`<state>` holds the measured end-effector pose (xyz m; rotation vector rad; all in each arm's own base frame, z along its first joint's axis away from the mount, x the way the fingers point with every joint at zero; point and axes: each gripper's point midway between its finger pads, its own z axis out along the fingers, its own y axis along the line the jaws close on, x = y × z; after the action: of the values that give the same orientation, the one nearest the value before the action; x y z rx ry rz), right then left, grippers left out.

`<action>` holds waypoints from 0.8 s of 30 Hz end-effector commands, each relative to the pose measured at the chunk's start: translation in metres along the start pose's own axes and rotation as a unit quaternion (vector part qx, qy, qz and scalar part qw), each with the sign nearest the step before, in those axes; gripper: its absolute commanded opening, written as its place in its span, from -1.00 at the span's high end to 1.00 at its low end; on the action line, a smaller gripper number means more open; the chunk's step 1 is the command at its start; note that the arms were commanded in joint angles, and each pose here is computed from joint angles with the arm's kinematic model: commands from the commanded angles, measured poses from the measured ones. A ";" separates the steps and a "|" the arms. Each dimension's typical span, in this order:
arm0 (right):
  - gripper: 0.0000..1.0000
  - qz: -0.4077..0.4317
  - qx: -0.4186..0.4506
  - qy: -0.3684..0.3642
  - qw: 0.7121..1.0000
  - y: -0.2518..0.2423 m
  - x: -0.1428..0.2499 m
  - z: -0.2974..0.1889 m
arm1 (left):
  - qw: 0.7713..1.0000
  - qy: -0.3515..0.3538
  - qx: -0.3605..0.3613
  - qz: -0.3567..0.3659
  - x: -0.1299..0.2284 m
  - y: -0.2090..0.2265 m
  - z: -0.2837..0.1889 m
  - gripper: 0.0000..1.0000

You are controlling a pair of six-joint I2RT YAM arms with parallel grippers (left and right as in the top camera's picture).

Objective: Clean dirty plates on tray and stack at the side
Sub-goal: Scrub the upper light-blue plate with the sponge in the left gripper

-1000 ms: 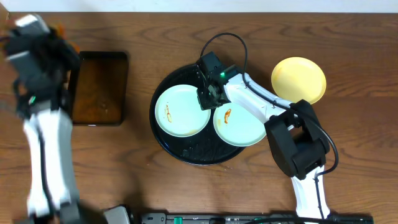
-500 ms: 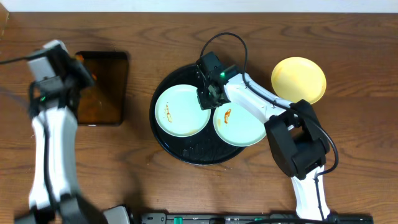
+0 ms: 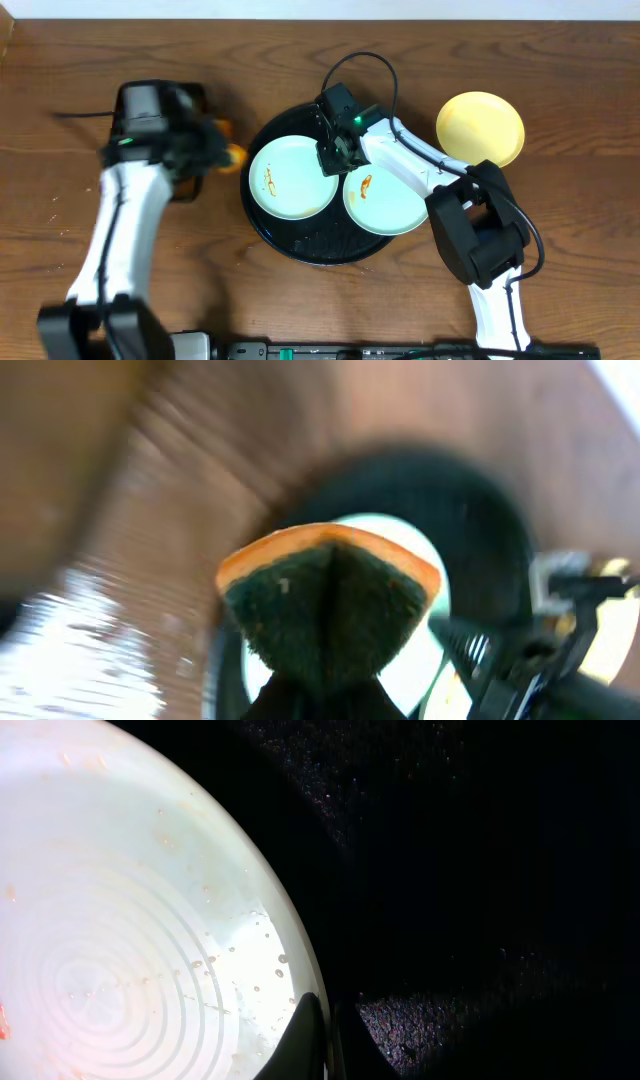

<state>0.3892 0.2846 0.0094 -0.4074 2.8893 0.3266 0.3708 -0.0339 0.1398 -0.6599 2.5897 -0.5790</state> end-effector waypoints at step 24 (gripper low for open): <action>0.97 -0.008 0.013 -0.010 1.000 -0.002 -0.005 -0.003 | 0.980 0.131 -0.081 0.130 0.099 -0.019 0.136 0.03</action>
<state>0.3892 0.2846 0.0094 -0.4074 2.8893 0.3266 0.3609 -0.1476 0.0119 -0.3522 2.9309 -0.4624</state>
